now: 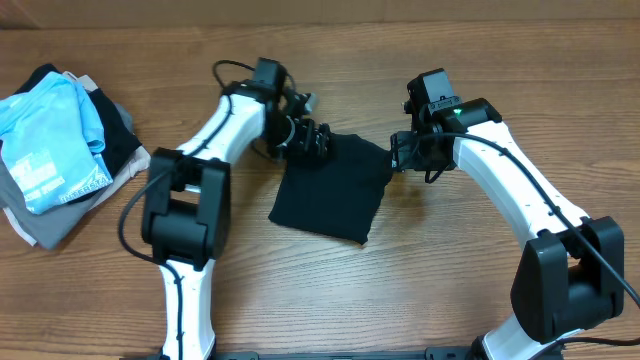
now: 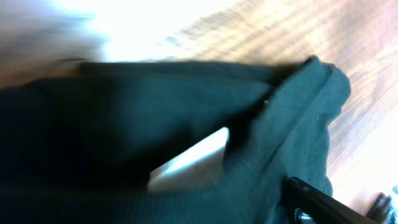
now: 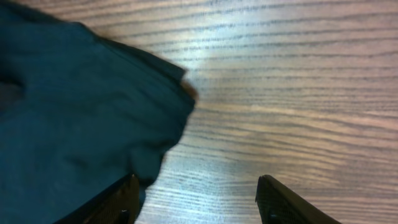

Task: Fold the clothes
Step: 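Grasp the folded black shirt's top edge with the left gripper and lift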

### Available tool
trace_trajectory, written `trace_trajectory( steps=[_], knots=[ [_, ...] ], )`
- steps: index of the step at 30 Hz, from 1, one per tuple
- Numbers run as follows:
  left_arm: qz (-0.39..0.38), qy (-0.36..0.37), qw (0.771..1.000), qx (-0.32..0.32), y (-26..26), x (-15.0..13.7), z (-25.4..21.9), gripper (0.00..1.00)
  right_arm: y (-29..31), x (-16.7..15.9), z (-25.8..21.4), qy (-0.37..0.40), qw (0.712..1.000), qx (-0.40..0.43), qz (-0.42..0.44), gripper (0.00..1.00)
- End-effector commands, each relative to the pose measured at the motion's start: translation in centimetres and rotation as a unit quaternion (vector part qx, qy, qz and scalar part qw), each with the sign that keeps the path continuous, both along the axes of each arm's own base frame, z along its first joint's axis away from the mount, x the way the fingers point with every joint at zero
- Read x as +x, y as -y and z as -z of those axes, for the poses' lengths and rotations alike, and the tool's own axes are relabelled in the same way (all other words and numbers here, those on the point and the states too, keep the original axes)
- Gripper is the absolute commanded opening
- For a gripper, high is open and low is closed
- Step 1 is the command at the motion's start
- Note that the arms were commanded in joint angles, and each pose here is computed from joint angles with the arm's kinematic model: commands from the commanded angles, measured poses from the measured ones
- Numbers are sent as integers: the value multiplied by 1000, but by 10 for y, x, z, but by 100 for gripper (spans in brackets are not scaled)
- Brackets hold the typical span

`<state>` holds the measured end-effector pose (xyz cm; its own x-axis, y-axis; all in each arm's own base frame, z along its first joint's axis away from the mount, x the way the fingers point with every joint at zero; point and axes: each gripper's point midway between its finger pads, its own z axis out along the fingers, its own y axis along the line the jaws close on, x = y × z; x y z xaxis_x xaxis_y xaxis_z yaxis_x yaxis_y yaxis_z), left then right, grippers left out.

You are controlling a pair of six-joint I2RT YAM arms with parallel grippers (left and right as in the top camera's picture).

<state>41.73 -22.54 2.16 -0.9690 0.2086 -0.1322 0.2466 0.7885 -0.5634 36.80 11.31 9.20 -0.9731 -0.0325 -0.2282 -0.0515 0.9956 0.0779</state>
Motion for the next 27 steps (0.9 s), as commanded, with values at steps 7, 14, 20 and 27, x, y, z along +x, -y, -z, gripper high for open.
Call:
trace_trajectory(
  steps=[7, 14, 20, 27],
  knots=[
    [39, -10, 996, 85, 6, -18, 34, 4, 3, 2, -9, 6, 1000, -2, 4, 64],
    [-74, 99, 974, 190, -69, 28, -80, 4, 36, 2, -8, -8, 999, -6, 45, 63],
    [-249, 164, 933, 201, -162, 28, -187, 4, 81, 0, -11, -20, 994, -7, 104, 63],
    [-380, 173, 884, 211, -273, -2, -240, 4, 118, -9, -12, -36, 989, -11, 142, 63]
  ],
)
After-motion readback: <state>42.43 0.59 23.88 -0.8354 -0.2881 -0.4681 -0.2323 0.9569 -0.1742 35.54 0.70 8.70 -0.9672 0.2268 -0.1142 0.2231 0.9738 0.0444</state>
